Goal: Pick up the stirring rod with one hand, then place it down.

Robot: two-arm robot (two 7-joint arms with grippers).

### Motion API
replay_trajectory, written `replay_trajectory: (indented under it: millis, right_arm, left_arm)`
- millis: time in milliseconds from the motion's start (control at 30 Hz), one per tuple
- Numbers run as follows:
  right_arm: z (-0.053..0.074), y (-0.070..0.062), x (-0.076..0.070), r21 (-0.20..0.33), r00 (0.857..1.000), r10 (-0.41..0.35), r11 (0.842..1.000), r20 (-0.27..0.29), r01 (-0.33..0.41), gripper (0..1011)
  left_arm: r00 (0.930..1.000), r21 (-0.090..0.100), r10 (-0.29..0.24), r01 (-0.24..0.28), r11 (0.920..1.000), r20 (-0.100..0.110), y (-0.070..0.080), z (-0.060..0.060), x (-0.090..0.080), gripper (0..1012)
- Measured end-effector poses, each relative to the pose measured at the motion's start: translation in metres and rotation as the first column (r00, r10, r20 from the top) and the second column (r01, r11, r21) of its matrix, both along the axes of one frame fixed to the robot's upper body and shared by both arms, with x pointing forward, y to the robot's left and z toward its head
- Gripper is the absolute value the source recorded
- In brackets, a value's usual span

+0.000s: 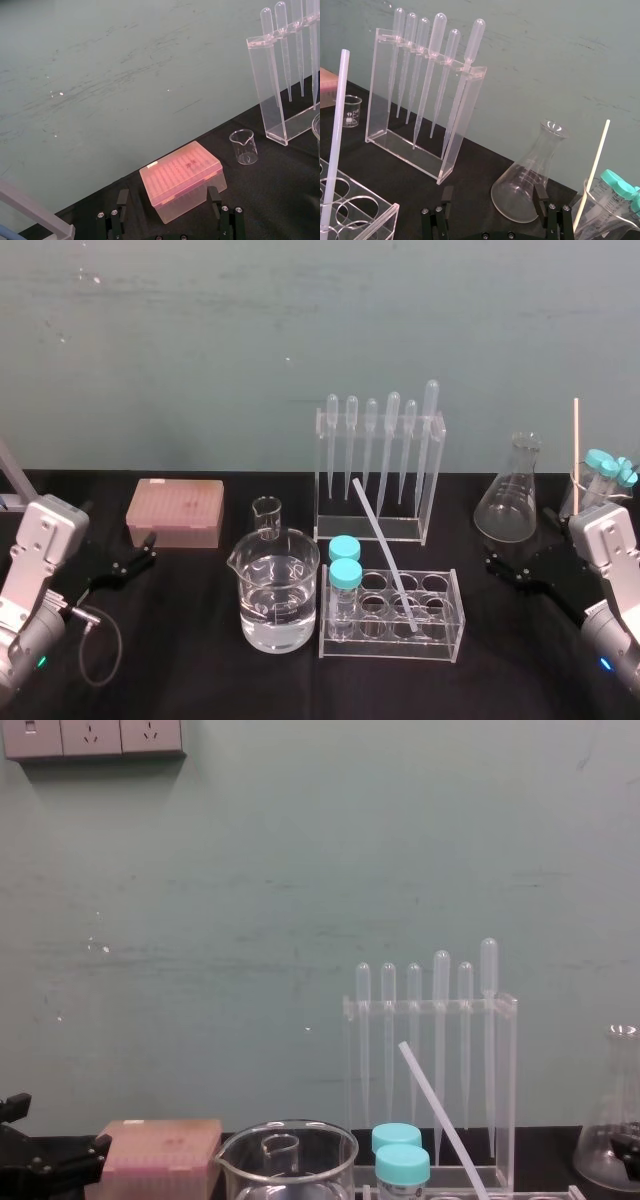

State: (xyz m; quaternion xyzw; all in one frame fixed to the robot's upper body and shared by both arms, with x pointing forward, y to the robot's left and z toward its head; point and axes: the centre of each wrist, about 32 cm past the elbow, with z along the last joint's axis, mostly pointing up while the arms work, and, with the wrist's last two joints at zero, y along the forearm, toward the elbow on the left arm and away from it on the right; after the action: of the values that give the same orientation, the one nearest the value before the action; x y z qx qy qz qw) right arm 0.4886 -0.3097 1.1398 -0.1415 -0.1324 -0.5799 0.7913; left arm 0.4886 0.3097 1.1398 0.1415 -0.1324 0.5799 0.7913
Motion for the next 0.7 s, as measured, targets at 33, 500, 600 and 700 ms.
replay_trajectory:
  millis: [33, 500, 600, 700]
  right_arm:
    - [0.0000, 0.0000, 0.0000, 0.000, 1.000, 0.000, 1.000, 0.000, 0.000, 1003]
    - [0.0000, 0.0000, 0.0000, 0.000, 1.000, 0.000, 1.000, 0.000, 0.000, 1003]
    - [0.0000, 0.0000, 0.0000, 0.000, 1.000, 0.000, 1.000, 0.000, 0.000, 1003]
    - [0.0000, 0.0000, 0.0000, 0.000, 1.000, 0.000, 1.000, 0.000, 0.000, 1003]
  left_arm:
    - [1.0000, 0.000, 0.000, 0.000, 1.0000, 0.000, 0.0000, 0.0000, 0.0000, 1000]
    - [1.0000, 0.000, 0.000, 0.000, 1.0000, 0.000, 0.0000, 0.0000, 0.0000, 1000]
    - [1.0000, 0.000, 0.000, 0.000, 1.0000, 0.000, 0.0000, 0.0000, 0.0000, 1000]
    - [1.0000, 0.000, 0.000, 0.000, 1.0000, 0.000, 0.0000, 0.0000, 0.0000, 1000]
